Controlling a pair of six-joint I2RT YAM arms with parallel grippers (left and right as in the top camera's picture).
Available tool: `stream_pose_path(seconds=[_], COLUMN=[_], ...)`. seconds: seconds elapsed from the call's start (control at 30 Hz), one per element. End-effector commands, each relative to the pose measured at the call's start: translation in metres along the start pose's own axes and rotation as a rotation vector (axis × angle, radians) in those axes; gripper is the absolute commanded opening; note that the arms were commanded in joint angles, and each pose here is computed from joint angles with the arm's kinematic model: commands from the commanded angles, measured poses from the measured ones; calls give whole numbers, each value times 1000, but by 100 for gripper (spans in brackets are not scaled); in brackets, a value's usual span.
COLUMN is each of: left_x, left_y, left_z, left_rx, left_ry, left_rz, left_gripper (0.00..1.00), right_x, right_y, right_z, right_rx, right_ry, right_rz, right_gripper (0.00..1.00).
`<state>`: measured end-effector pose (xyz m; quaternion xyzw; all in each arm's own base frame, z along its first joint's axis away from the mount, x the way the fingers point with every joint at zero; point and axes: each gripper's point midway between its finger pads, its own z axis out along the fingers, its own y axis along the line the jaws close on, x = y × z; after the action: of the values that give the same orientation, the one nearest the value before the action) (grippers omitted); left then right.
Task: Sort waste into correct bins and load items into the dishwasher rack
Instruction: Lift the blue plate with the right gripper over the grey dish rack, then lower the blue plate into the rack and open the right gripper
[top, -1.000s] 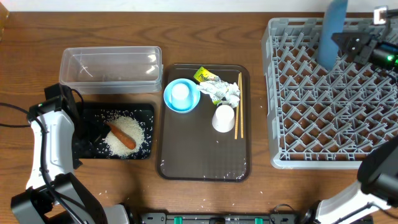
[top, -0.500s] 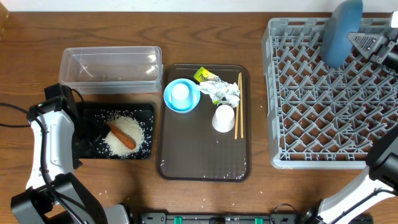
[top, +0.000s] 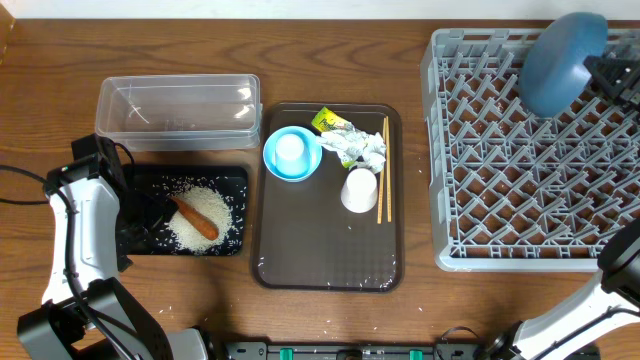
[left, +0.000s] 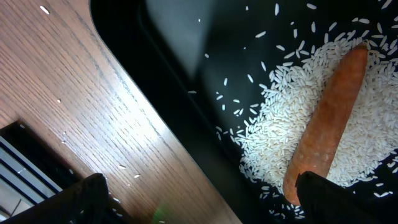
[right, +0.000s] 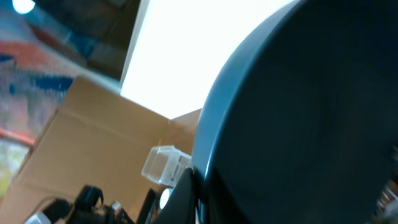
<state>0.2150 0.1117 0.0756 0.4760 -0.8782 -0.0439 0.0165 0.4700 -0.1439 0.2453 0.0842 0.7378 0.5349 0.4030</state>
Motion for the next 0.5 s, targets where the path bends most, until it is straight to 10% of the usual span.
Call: stream_pose_path(seconds=[0.0, 0.07, 0.17, 0.47], left_x=[0, 0, 0, 0], left_y=[3, 3, 3, 3], left_z=[1, 1, 1, 1], left_rx=[-11, -11, -11, -11], left_ry=[2, 2, 2, 2], left_rz=[-10, -10, -10, -10], left_gripper=[99, 99, 99, 99], right_x=[-15, -17, -21, -31], right_y=[-11, -9, -2, 27], right_z=[-21, -28, -32, -55], right_rx=[81, 88, 102, 462], right_ry=[-62, -75, -88, -200], right_rz=[45, 39, 17, -16], right_gripper=[15, 21, 60, 81])
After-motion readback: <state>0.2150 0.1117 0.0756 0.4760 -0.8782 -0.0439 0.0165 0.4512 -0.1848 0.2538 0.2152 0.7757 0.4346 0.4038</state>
